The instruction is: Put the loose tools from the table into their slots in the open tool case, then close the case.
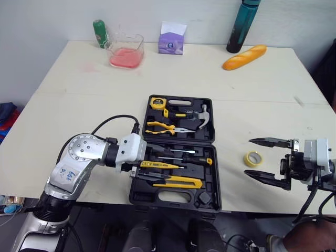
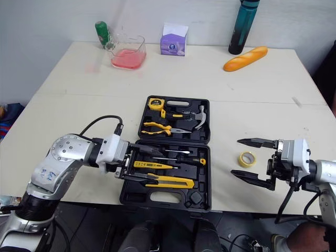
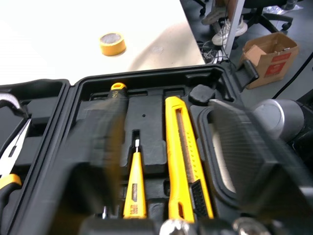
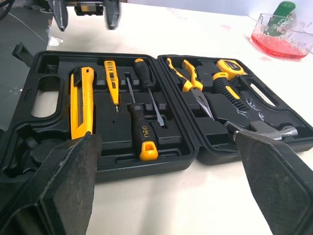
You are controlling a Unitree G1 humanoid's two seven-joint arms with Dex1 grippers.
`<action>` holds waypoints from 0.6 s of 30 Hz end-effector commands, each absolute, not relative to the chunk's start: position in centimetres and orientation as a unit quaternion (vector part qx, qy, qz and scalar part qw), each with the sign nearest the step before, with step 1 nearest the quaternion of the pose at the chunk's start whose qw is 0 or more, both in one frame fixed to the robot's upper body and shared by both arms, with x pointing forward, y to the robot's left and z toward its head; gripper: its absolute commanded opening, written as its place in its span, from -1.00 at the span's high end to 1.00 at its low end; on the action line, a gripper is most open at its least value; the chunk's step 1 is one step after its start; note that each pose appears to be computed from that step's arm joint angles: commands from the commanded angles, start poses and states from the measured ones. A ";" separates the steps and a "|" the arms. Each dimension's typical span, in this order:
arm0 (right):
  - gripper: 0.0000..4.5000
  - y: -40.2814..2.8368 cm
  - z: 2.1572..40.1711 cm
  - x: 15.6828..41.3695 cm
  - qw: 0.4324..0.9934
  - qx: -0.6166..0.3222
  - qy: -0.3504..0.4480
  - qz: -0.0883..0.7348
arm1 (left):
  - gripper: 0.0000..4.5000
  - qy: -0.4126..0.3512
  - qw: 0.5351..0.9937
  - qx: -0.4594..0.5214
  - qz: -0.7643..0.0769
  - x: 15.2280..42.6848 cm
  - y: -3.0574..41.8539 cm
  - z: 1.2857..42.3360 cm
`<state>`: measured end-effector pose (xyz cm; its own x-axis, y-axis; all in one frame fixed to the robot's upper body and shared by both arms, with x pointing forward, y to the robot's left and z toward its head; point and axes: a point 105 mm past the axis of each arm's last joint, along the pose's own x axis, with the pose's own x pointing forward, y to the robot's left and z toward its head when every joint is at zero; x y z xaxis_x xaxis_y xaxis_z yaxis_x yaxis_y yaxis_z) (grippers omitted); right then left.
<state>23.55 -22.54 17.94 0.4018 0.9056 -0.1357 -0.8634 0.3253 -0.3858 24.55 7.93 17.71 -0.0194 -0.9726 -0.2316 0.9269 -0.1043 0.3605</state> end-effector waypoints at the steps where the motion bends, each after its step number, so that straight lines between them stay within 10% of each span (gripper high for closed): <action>1: -1.00 -22.7 18.4 22.4 0.816 -0.209 -0.071 0.533 | 0.60 -0.070 0.640 0.215 -0.734 23.6 7.0 16.9; 3: -1.00 -22.8 18.2 22.3 0.822 -0.209 -0.074 0.525 | 0.97 -0.062 0.643 0.209 -0.734 23.7 6.8 16.5; 18: -1.00 -22.9 16.6 21.2 0.834 -0.192 -0.053 0.515 | 0.99 0.008 0.632 0.243 -0.736 25.0 5.7 11.2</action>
<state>21.39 -22.49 15.81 0.4481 0.8852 -0.1247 -0.8589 0.3876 -0.3348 25.35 5.80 11.24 -0.0788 -0.9303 -0.3581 0.9372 -0.1916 0.2914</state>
